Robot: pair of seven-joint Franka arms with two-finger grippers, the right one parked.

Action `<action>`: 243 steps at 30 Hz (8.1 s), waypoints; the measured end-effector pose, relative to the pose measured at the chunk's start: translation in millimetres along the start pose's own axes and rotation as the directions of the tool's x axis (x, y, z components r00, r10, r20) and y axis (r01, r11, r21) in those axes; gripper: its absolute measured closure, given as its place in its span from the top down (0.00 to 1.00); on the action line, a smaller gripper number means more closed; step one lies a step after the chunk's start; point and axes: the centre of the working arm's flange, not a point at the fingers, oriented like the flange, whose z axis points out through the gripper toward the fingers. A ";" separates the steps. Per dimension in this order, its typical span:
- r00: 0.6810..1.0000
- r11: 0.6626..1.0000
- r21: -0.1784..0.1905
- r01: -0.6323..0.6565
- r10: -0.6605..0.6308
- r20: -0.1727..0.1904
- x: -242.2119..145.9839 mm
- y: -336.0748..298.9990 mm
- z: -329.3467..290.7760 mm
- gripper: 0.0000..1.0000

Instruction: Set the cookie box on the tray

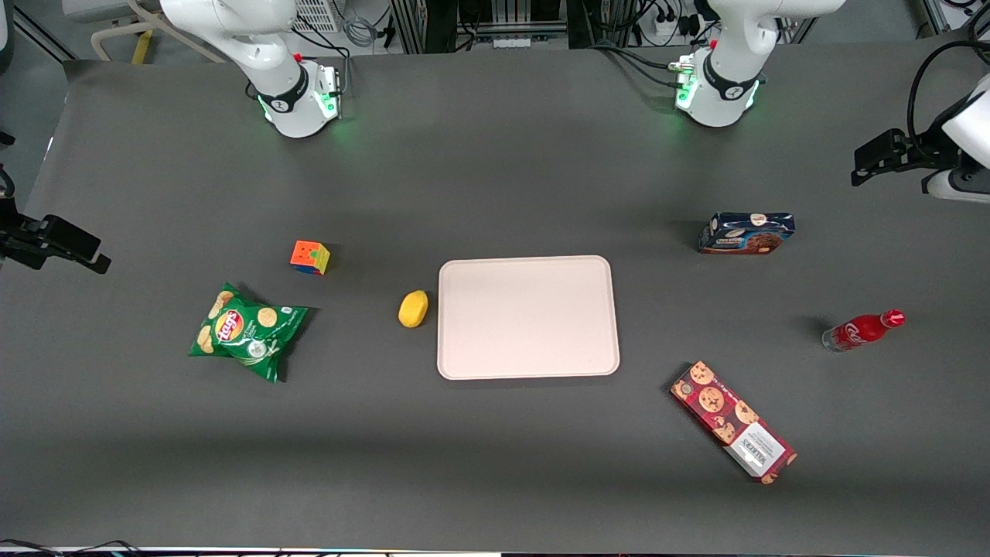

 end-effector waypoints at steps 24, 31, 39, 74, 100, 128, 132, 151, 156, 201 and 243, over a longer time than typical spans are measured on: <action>1.000 1.000 0.002 0.005 -0.005 -0.004 0.7 -1.3 -1.9 1.00; 0.998 0.998 0.007 0.066 -0.066 0.001 -6.7 -1.2 -26.5 1.00; 0.950 0.946 0.111 0.305 -0.310 0.024 -46.6 -3.9 -101.2 1.00; 0.136 0.140 0.053 0.989 -0.988 0.073 -138.6 -6.7 128.8 1.00; 0.135 0.140 -0.135 0.981 -0.990 -0.041 -98.8 12.9 342.7 1.00; 0.152 0.159 -0.133 0.978 -0.986 -0.065 -71.9 15.8 352.5 0.18; 0.188 0.193 -0.084 0.978 -0.980 -0.063 -52.6 26.4 327.6 0.18; 0.777 0.776 0.046 0.630 -0.628 -0.038 20.8 88.8 43.9 0.18; 0.886 0.885 0.046 0.464 -0.463 -0.021 32.3 121.0 -4.9 0.18; 0.995 0.991 -0.086 0.104 -0.104 0.000 140.1 301.4 329.4 0.18; 0.963 0.968 0.073 0.239 -0.246 0.108 106.9 195.4 25.3 1.00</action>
